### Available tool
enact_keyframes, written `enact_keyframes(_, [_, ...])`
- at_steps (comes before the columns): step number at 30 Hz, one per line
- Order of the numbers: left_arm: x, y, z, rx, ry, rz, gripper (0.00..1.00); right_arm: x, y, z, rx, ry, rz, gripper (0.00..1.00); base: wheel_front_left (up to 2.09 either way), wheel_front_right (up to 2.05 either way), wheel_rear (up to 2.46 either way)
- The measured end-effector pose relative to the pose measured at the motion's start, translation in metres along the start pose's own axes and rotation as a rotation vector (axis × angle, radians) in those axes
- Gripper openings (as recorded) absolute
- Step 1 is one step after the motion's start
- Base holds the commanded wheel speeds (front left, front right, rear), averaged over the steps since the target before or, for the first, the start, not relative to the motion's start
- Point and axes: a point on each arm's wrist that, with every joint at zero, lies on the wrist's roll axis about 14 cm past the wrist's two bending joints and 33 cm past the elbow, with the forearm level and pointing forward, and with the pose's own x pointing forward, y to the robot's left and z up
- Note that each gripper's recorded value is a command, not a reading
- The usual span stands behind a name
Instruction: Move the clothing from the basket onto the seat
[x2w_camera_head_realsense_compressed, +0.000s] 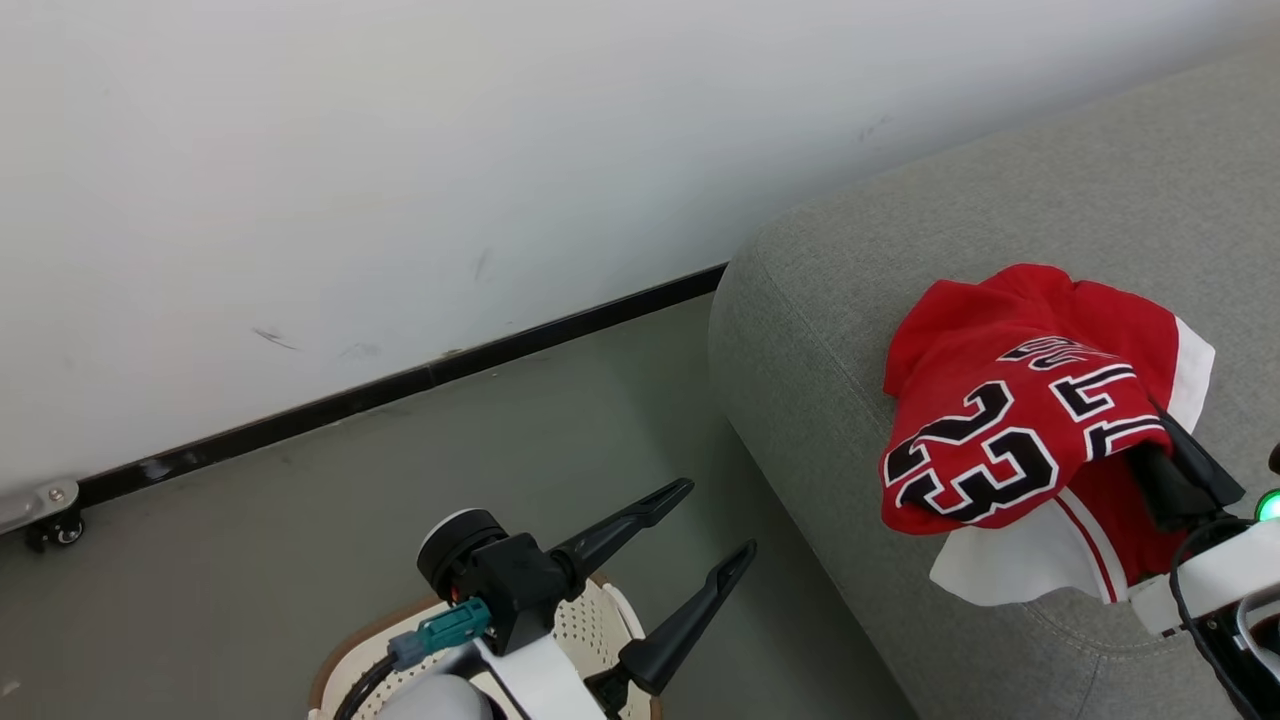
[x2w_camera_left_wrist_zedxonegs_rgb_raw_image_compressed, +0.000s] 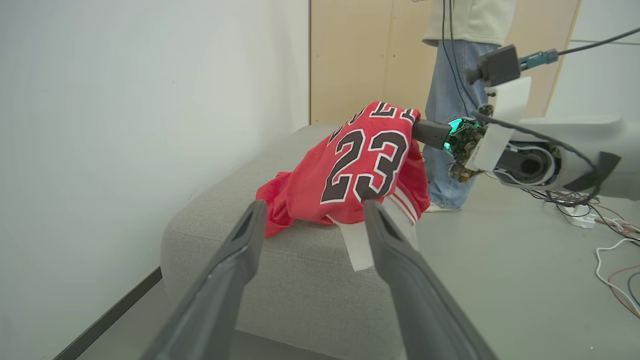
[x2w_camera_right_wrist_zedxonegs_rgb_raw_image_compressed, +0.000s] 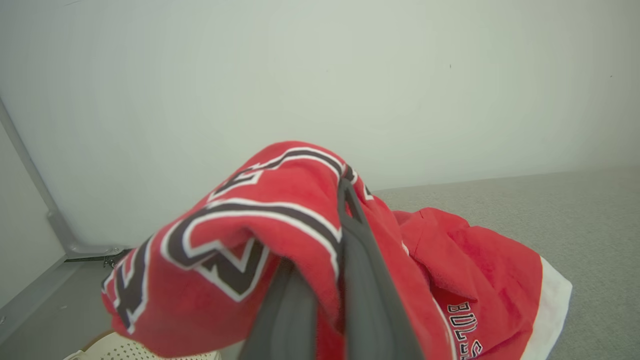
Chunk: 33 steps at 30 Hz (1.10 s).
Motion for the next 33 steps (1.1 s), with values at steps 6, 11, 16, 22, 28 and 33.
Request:
enact_keyframes(6, [-0.002, 0.008, -0.001, -0.010, -0.006, 0.020, 1.00, 0.007, -0.007, 0.002, -0.005, 0.009, -0.018, 0.00, 0.00, 0.00, 0.00])
enact_keyframes(11, [-0.004, 0.016, -0.001, -0.010, -0.013, 0.033, 1.00, 0.021, -0.018, 0.016, -0.042, 0.003, -0.031, 0.00, 0.00, 0.00, 0.00])
enact_keyframes(16, [-0.003, 0.025, 0.000, -0.012, -0.025, 0.042, 1.00, 0.035, -0.039, 0.034, -0.093, -0.006, -0.071, 0.00, 0.00, 0.00, 0.00])
enact_keyframes(22, [0.001, 0.032, 0.004, -0.006, -0.045, 0.040, 1.00, 0.048, -0.064, 0.055, -0.128, -0.028, -0.130, 0.00, 0.00, 0.00, 0.00])
enact_keyframes(28, [0.004, 0.042, 0.001, 0.009, -0.048, 0.040, 1.00, 0.058, -0.089, 0.067, -0.180, -0.021, -0.189, 0.00, 0.00, 0.00, 0.00])
enact_keyframes(33, [0.007, 0.051, -0.001, 0.002, -0.055, 0.045, 1.00, 0.068, -0.102, 0.074, -0.205, -0.015, -0.224, 0.00, 0.00, 0.00, 0.00])
